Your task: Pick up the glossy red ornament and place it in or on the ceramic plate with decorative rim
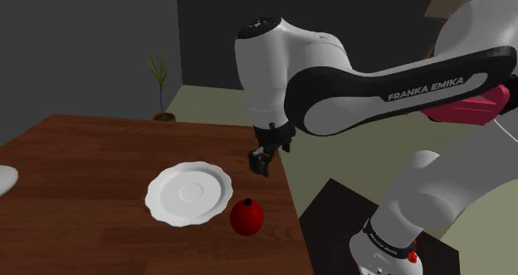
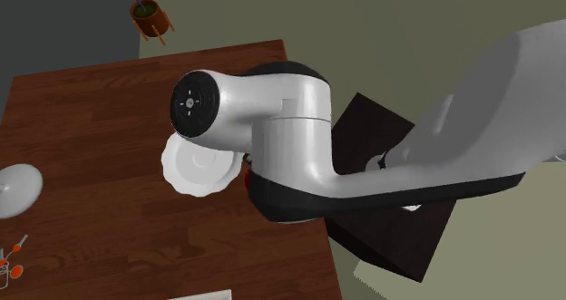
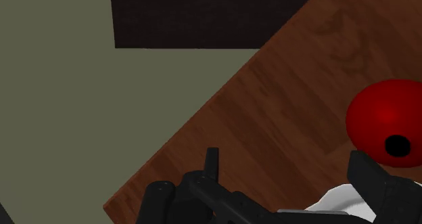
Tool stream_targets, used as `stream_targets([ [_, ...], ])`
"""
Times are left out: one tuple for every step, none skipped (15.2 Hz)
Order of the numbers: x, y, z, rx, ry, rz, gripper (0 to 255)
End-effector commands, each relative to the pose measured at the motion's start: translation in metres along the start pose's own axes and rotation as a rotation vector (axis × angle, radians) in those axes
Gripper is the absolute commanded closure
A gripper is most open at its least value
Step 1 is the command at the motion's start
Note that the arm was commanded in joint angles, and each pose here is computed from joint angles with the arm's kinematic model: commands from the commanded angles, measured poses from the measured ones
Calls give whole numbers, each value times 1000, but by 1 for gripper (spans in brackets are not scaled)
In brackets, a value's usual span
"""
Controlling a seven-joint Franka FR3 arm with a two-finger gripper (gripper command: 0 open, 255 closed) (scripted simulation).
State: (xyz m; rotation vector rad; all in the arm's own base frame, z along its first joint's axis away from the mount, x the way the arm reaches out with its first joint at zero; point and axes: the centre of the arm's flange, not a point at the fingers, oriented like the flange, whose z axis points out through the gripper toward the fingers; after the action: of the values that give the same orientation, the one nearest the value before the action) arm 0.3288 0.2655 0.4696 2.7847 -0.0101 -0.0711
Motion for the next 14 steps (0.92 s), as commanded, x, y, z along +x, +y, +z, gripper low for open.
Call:
stream_targets([
  [7, -33, 0, -20, -10, 26, 0],
  [10, -47, 2, -30, -15, 37, 0],
  [13, -62, 4, -41, -20, 48, 0],
  [16, -76, 6, -52, -25, 59, 0],
  [19, -91, 8, -63, -30, 70, 0],
  [22, -105, 11, -74, -35, 81, 0],
  [25, -120, 13, -85, -40, 92, 0],
  [28, -134, 16, -96, -45, 103, 0],
  [32, -148, 19, -106, -50, 114, 0],
  [35, -160, 22, -115, -54, 123, 0],
  [35, -159, 27, -115, -54, 123, 0],
  [34, -159, 32, -115, -54, 123, 0],
  [34, -158, 37, -115, -54, 123, 0],
  [34, -157, 43, -115, -54, 123, 0],
])
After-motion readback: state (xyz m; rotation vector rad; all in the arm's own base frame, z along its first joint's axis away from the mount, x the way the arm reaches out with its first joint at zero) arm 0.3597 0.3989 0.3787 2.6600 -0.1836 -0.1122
